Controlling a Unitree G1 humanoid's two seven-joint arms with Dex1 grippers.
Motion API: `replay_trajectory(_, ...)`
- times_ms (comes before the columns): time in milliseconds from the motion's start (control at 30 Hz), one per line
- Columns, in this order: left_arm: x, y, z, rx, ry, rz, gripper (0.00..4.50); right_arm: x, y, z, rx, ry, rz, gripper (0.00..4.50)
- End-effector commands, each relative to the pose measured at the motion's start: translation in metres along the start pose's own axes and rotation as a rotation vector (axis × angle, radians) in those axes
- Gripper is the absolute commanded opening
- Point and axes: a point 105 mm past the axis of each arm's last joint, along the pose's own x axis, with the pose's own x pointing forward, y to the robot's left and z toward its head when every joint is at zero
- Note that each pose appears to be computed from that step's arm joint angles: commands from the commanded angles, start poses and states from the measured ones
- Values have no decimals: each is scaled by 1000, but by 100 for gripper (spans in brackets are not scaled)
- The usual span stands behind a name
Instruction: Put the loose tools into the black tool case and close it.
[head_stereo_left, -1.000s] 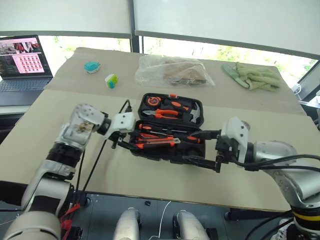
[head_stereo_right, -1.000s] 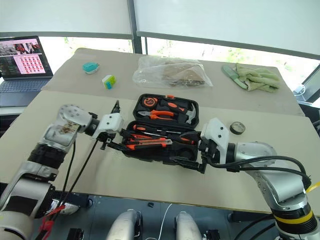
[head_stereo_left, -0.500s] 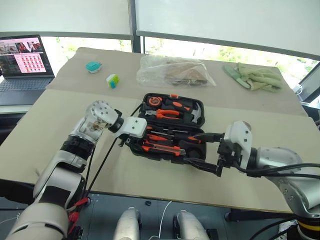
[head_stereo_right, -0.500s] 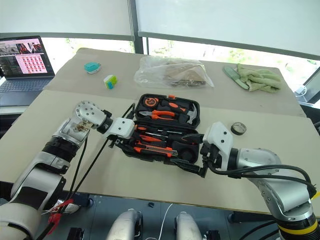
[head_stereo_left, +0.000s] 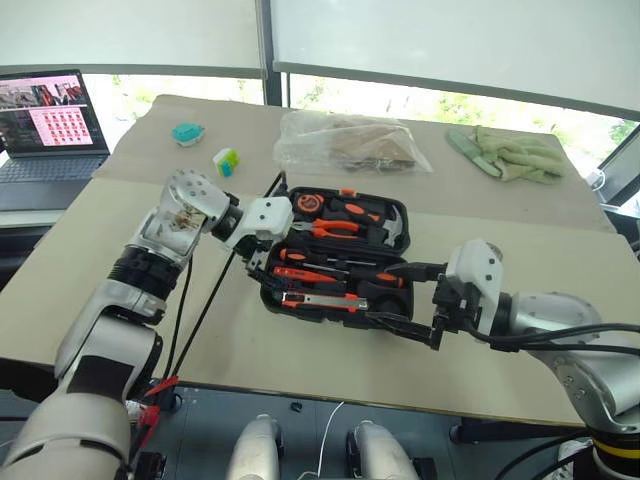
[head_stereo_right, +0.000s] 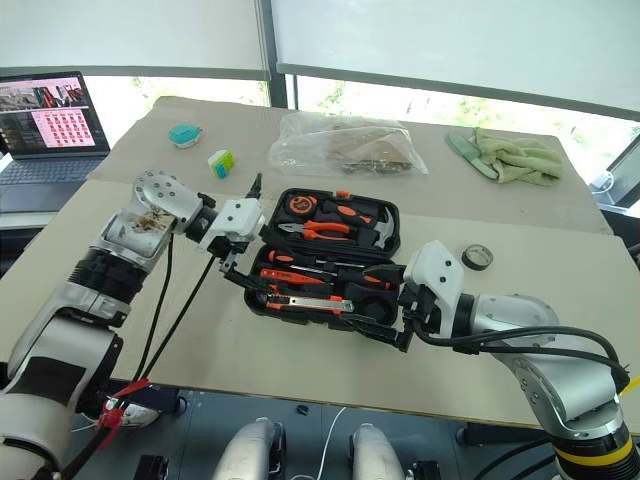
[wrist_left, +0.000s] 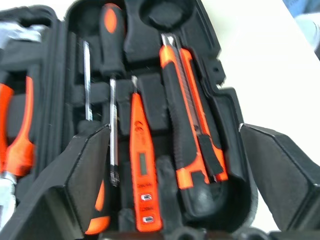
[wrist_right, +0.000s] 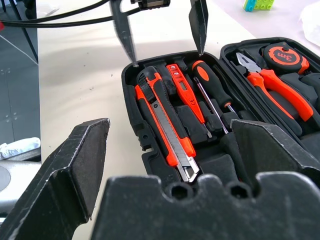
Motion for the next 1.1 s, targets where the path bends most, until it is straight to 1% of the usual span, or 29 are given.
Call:
replay_trajectory(33,3,2,5,51,-10,7,265,0,0,7,-27,-14,-8,450)
replay_trajectory(100,8,1,3,50,-11,-2,201,-1,0,7,-28,-13,-9,450)
replay_trajectory(133,10,0,2,51,-13,-7,159,-1,0,7,-28,-12,-10,450)
replay_trajectory(200,15,-1,1,52,-14,-11,90,-2,1,7,-28,-10,-13,450)
replay_trajectory(267,19,-1,0,53,-15,-15,13,-2,1,7,-28,-10,-16,450)
replay_trajectory(300,20,-2,-2,60,-5,-20,4,-2,1,7,-29,-10,-17,450)
replay_trajectory(567,34,-5,-17,72,65,-49,4,-2,-3,6,-29,-8,-30,450)
replay_trajectory(767,46,-9,-44,77,150,-45,4,-1,-3,6,-24,-9,-32,450)
replay_trajectory(900,51,-12,-56,83,180,-45,4,-1,-3,6,-24,-8,-33,450)
replay_trajectory(967,53,-13,-56,79,166,-49,4,-1,-3,6,-23,-7,-34,450)
replay_trajectory(1000,53,-13,-52,73,137,-48,4,-2,-3,6,-24,-4,-37,450)
replay_trajectory(1100,49,-7,-29,37,-4,-16,4,-6,-4,4,-23,6,-54,450)
